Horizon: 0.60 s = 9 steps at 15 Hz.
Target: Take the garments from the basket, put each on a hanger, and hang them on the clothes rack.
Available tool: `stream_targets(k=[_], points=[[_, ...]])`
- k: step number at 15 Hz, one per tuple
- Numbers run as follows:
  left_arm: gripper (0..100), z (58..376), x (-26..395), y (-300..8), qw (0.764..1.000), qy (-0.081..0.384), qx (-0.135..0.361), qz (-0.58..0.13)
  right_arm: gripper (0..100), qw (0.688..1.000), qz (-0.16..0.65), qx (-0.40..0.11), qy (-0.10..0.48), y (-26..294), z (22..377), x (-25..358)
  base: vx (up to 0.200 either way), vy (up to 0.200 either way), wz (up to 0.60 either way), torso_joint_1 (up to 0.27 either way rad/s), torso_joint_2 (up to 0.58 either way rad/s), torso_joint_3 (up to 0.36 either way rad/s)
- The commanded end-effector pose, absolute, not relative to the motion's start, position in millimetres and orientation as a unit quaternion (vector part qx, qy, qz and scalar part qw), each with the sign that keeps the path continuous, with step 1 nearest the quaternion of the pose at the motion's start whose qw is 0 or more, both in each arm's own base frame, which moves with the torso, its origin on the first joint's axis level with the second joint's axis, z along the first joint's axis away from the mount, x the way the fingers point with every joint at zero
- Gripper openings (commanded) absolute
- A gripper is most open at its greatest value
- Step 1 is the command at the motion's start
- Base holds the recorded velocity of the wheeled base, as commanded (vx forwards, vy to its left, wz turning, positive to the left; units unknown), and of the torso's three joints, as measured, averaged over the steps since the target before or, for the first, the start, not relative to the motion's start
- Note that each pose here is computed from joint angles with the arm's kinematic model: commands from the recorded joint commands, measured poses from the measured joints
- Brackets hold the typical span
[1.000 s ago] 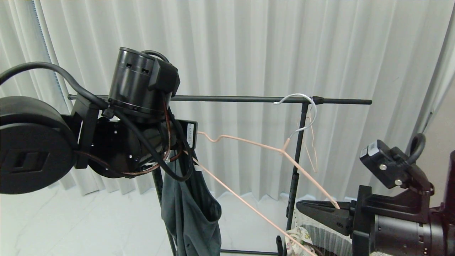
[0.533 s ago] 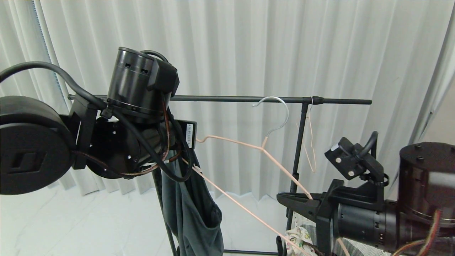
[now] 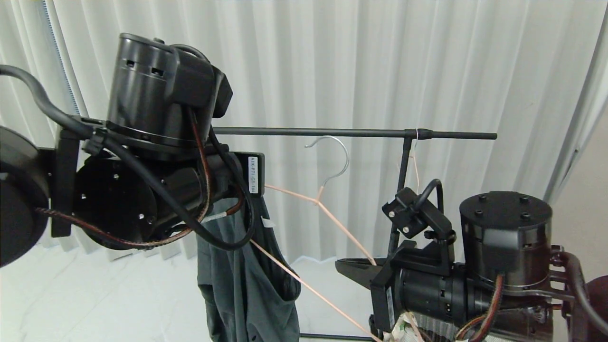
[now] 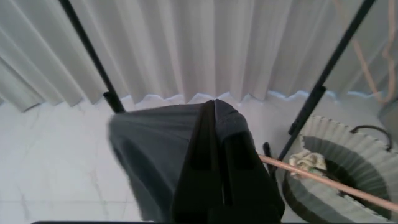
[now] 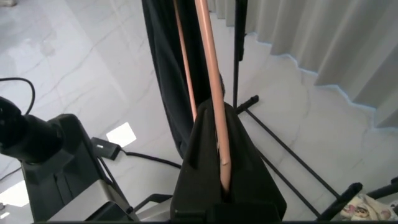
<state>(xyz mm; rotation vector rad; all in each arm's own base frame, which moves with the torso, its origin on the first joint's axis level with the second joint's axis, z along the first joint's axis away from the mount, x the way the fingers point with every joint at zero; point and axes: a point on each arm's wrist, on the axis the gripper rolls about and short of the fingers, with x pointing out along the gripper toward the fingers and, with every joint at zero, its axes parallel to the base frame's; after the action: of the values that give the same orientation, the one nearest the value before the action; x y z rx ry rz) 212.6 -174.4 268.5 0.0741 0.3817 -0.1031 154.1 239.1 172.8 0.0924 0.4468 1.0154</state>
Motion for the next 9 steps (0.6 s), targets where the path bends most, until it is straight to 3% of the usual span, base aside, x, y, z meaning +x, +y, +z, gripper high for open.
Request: stream_targets(k=[1,9], points=[[0,277.1,202.7,-176.9,0.982,0.178,0.022,-0.067,0,0.845,0.486,0.043,0.219,250.1,168.7,156.1,0.0,0.0,0.0,0.0,0.0,0.0],[0,297.1,186.5,-184.2,0.983,0.152,-0.015,-0.099,0,0.84,0.493,0.081,0.213,265.8,173.1,151.1,0.0,0.0,0.0,0.0,0.0,0.0]])
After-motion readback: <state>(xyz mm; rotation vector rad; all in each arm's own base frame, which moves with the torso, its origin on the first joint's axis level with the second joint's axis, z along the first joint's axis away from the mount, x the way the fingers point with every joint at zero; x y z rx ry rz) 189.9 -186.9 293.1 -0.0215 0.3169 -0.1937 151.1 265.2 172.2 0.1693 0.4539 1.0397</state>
